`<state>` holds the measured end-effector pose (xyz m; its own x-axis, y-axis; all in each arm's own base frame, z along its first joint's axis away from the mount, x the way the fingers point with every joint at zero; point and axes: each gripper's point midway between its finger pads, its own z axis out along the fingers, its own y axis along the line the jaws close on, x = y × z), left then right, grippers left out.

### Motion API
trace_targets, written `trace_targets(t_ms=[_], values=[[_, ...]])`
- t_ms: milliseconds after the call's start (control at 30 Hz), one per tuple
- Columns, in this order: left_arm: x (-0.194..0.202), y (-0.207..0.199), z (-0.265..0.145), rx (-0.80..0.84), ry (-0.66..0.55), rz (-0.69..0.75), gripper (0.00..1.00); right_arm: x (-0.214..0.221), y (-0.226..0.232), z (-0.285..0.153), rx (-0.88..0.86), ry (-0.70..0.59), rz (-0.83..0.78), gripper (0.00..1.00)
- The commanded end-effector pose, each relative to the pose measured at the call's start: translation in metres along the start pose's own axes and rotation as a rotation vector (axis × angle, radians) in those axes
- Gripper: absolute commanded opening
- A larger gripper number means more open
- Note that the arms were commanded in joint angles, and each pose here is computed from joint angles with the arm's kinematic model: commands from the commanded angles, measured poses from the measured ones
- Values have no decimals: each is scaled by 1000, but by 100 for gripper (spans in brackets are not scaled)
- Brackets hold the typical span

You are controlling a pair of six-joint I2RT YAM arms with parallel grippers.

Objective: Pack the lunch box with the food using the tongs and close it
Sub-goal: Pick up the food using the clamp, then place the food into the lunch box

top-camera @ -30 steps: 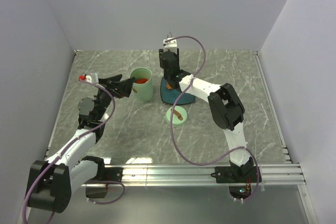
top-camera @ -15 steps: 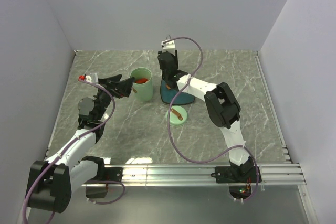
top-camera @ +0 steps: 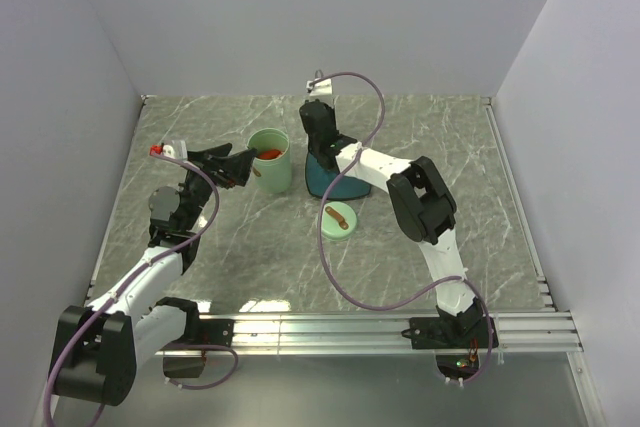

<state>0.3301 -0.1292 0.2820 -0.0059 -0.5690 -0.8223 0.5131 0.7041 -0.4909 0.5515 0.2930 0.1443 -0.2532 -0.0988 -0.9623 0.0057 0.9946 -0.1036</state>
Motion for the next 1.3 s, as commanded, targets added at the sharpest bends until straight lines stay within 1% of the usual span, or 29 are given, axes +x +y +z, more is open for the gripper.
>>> trace_targets(t_ms=[0, 67, 100, 167, 467, 500, 633, 733, 967, 1267], values=[[-9, -9, 0, 44, -29, 12, 99, -40, -13, -6, 35, -80, 54, 15], [-9, -9, 0, 43, -31, 13, 99, -39, -14, -11, 37, -83, 49, 14], [-9, -9, 0, 43, -31, 11, 99, -47, -16, -15, 36, -96, 56, 13], [-9, -9, 0, 44, -30, 12, 99, -47, -17, -21, 33, -98, 49, 13], [-9, -9, -1, 44, -30, 11, 99, -75, -21, -45, 29, -152, 65, 11], [-9, -9, -1, 44, -30, 11, 99, -78, -21, -48, 28, -156, 41, 11], [-9, -8, 0, 42, -30, 12, 99, -83, -18, -56, 16, -171, 40, 11], [-8, -7, 0, 41, -28, 11, 99, -98, -13, -67, -5, -196, 40, 10], [-8, -6, -1, 33, -27, 12, 99, -152, 14, -112, -121, -301, 43, 11], [-15, -5, -5, 13, -53, 25, 99, -197, 45, -153, -302, -403, 105, 11]])
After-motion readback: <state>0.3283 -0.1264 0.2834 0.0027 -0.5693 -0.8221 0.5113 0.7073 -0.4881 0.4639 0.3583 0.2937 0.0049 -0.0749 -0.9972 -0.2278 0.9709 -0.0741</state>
